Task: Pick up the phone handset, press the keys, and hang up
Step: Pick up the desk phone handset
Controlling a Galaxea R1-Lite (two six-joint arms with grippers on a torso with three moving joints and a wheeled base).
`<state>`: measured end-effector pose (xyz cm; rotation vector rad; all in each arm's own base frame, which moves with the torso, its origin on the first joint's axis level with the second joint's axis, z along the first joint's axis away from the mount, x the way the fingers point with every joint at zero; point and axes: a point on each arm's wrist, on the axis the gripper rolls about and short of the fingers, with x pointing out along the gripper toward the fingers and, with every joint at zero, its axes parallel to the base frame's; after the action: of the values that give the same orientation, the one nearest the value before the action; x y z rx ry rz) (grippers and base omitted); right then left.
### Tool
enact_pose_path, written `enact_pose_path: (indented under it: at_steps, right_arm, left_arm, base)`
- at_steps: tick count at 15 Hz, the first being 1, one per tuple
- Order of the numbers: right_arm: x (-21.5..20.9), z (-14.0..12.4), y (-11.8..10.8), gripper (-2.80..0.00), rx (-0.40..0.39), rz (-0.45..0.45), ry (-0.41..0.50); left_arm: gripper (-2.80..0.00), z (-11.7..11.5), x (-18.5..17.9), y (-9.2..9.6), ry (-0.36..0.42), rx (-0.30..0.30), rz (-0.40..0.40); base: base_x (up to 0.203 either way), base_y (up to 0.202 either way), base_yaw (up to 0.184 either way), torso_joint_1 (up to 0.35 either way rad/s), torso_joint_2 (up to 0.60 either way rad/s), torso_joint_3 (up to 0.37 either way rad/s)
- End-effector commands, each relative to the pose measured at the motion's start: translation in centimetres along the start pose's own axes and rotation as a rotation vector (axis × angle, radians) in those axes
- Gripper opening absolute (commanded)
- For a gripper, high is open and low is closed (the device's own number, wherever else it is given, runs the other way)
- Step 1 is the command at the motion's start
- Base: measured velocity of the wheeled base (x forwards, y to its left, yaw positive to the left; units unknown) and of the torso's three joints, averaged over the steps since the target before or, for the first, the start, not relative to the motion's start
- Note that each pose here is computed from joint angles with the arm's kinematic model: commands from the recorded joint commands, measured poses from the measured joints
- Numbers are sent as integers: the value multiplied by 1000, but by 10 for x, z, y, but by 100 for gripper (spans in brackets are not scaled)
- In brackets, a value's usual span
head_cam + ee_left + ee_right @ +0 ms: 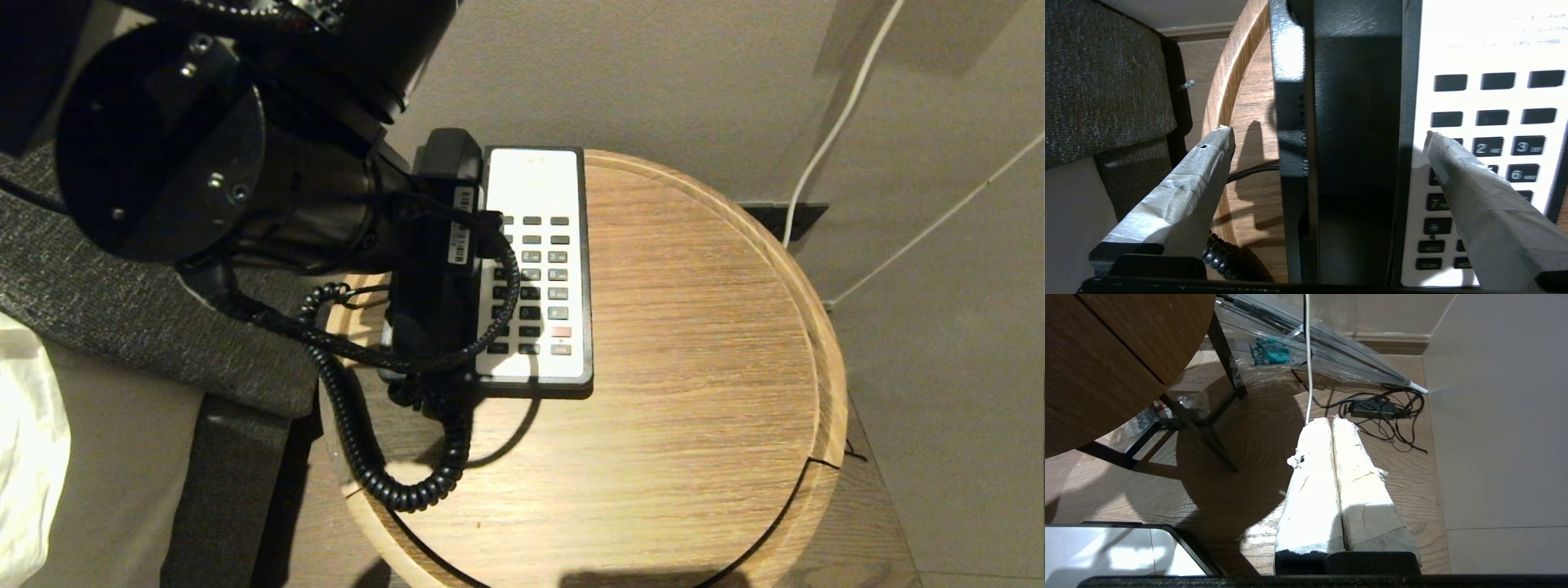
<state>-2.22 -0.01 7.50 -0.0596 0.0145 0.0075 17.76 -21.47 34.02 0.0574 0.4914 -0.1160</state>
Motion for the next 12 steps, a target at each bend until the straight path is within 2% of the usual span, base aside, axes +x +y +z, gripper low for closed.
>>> enact_pose_path:
  at_steps: [1,8,9,12]
  right_arm:
    - [0,0,0,-280,-2,1,2]
    - [0,0,0,-280,-1,1,-1]
    - [0,0,0,-280,0,1,0]
    - [0,0,0,-280,-2,1,1]
  left_arm:
    - [0,-1,-1,2,2,-3,4]
    - [0,0,-2,3,-2,-7,7]
    - [-280,-1,-1,2,-1,-10,8]
    - [-280,-1,-1,2,1,-8,6]
  base:
    - [0,0,0,0,0,0]
    - [0,0,0,0,0,0]
    - [0,0,0,0,0,0]
    - [0,0,0,0,0,0]
